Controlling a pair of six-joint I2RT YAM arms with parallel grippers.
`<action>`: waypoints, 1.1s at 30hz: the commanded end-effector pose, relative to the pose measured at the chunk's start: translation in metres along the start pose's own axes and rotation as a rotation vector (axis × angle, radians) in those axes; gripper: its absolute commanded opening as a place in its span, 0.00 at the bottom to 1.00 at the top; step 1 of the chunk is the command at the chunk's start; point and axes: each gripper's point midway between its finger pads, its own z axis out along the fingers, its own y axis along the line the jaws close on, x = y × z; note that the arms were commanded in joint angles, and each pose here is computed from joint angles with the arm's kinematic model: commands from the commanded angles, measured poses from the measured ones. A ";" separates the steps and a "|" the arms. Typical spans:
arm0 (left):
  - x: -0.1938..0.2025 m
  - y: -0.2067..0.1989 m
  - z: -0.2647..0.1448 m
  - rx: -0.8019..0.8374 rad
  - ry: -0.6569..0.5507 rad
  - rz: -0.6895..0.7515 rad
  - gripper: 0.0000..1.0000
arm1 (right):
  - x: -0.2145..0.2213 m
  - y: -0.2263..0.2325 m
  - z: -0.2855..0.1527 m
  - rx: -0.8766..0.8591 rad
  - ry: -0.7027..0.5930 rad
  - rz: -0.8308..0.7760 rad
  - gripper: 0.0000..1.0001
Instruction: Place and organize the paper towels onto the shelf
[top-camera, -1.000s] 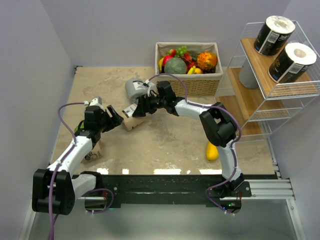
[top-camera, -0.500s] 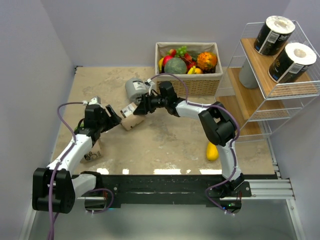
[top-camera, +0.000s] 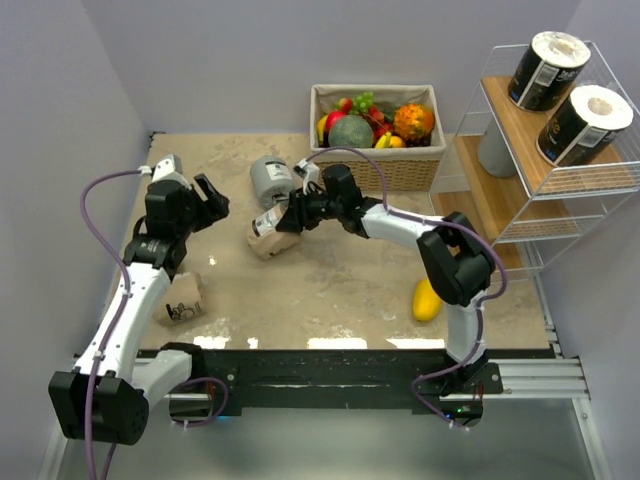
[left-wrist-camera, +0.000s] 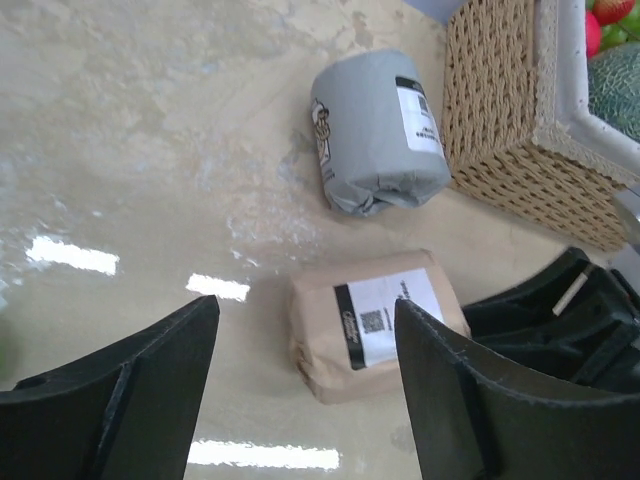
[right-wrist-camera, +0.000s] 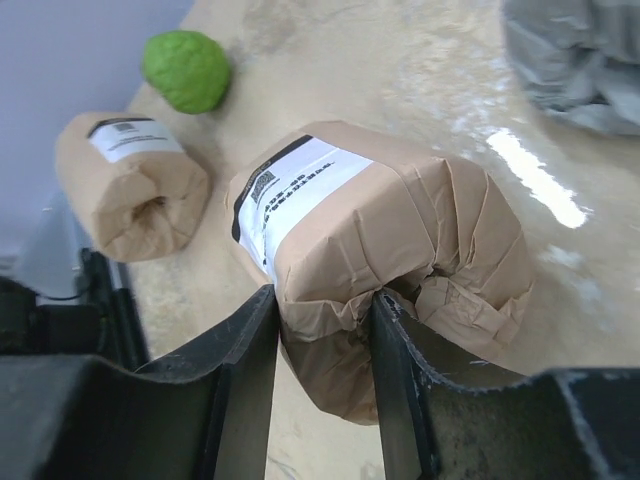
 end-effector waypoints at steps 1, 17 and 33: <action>-0.036 0.002 -0.006 -0.064 -0.076 0.126 0.77 | -0.022 -0.011 -0.048 0.258 -0.024 -0.157 0.37; -0.029 0.005 -0.014 -0.024 -0.118 0.197 0.82 | 0.015 -0.064 -0.200 1.101 0.211 -0.280 0.38; -0.025 -0.001 -0.015 0.012 -0.107 0.194 0.84 | 0.003 -0.027 -0.179 0.930 0.203 -0.297 0.63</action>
